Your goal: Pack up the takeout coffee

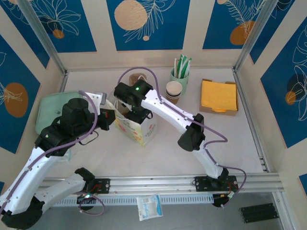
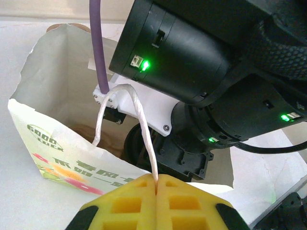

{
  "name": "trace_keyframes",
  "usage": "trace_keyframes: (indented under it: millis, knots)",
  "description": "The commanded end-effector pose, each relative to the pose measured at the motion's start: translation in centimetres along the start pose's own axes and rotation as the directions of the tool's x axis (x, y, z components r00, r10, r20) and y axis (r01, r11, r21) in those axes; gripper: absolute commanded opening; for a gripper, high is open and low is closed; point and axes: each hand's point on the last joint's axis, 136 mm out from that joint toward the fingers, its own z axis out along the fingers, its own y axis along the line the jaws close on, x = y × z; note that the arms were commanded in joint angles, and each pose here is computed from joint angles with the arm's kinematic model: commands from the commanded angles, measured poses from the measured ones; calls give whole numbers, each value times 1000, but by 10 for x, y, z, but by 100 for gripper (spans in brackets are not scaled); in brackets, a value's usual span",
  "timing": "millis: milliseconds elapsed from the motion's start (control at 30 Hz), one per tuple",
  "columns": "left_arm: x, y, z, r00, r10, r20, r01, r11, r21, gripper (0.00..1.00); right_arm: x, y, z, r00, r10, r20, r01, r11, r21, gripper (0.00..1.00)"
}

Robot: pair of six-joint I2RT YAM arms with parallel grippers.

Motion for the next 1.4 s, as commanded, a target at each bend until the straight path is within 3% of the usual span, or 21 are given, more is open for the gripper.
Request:
trace_keyframes:
  millis: [0, 1367]
  knots:
    - [1, 4, -2, 1000, -6, 3, 6, 1000, -17, 0, 2, 1, -11, 1000, -2, 21, 2, 1000, -28, 53]
    - [2, 6, 0, 1000, -3, 3, 3, 1000, -26, 0, 25, -2, -8, 997, -13, -72, 11, 1000, -27, 54]
